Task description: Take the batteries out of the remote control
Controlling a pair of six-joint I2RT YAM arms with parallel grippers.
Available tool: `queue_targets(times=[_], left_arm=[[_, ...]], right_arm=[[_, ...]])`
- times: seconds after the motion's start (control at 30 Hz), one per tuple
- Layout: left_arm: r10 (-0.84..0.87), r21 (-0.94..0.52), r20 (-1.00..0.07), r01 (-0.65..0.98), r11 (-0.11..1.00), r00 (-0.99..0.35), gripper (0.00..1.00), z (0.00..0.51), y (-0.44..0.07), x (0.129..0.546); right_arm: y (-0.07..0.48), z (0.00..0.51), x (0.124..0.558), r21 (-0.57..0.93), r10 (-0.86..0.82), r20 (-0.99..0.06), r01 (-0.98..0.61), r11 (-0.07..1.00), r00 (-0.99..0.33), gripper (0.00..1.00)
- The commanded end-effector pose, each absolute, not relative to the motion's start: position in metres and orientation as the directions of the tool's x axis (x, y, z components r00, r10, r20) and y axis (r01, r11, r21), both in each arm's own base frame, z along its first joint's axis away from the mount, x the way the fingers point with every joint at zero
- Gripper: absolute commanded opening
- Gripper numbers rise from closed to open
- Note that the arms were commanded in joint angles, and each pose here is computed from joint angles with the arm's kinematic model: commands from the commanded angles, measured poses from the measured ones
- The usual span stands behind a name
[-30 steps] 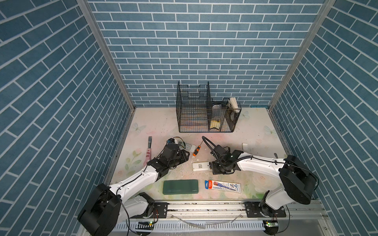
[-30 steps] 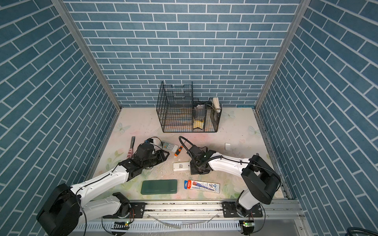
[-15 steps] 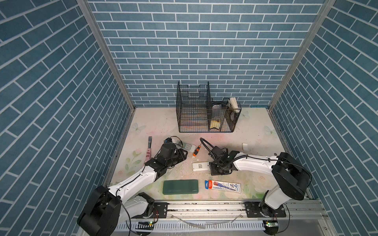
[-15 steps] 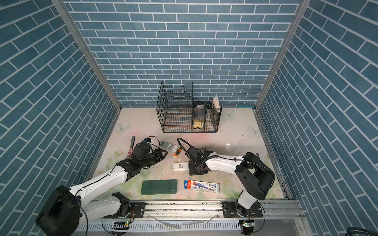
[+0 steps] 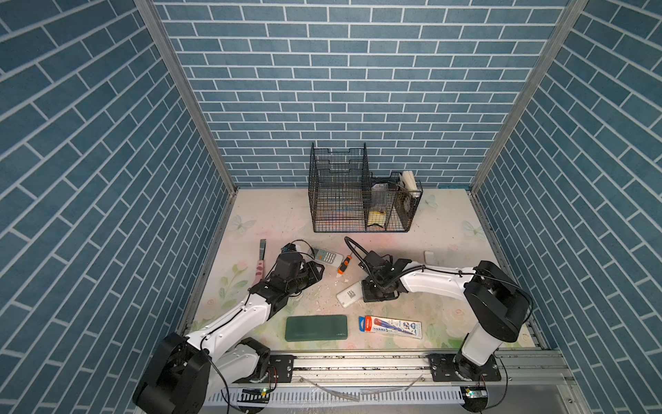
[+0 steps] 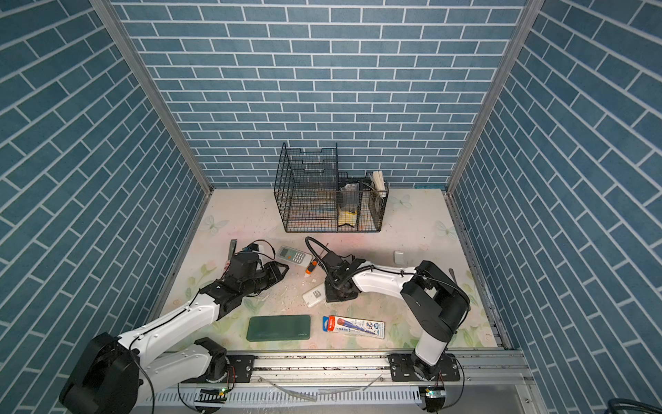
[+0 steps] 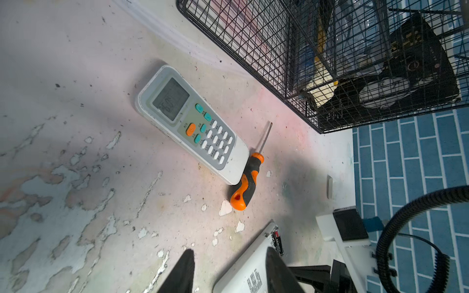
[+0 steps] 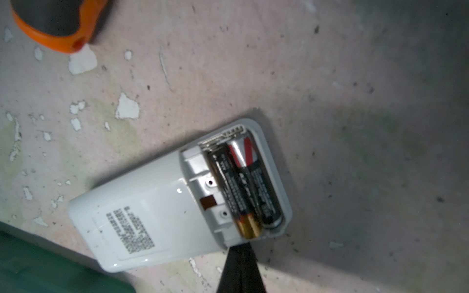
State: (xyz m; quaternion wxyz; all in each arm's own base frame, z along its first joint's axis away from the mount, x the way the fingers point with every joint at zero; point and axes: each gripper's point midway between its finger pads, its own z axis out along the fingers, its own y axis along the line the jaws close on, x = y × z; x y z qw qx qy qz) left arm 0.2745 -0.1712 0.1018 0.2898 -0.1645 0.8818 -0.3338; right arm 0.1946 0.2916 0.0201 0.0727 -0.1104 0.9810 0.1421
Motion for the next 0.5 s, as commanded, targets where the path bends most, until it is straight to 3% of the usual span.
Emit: queue_targets(times=[0.0, 0.1, 0.2, 0.33, 0.47], left_arm=[[-0.489, -0.687, -0.403, -0.098, 0.720, -0.774, 0.47, 0.102, -0.166, 0.274], [-0.498, -0.697, -0.398, -0.099, 0.711, -0.770, 0.47, 0.104, -0.163, 0.276], [-0.505, -0.705, -0.403, -0.094, 0.703, -0.763, 0.47, 0.108, -0.159, 0.278], [-0.506, -0.716, -0.410, -0.076, 0.694, -0.759, 0.51, 0.116, -0.155, 0.282], [-0.495, -0.721, -0.409, -0.061, 0.690, -0.767, 0.52, 0.120, -0.154, 0.283]], right_arm=[[0.284, 0.032, 0.189, 0.247, -0.190, -0.155, -0.224, 0.943, -0.970, 0.00], [0.275, 0.052, 0.181, 0.248, -0.183, -0.151, -0.217, 0.944, -0.971, 0.05], [0.277, 0.080, 0.184, 0.255, -0.201, -0.181, -0.243, 0.936, -0.963, 0.17], [0.298, 0.107, 0.213, 0.235, -0.212, -0.253, -0.273, 0.933, -0.944, 0.35], [0.334, 0.112, 0.244, 0.279, -0.184, -0.289, -0.266, 0.923, -0.940, 0.47]])
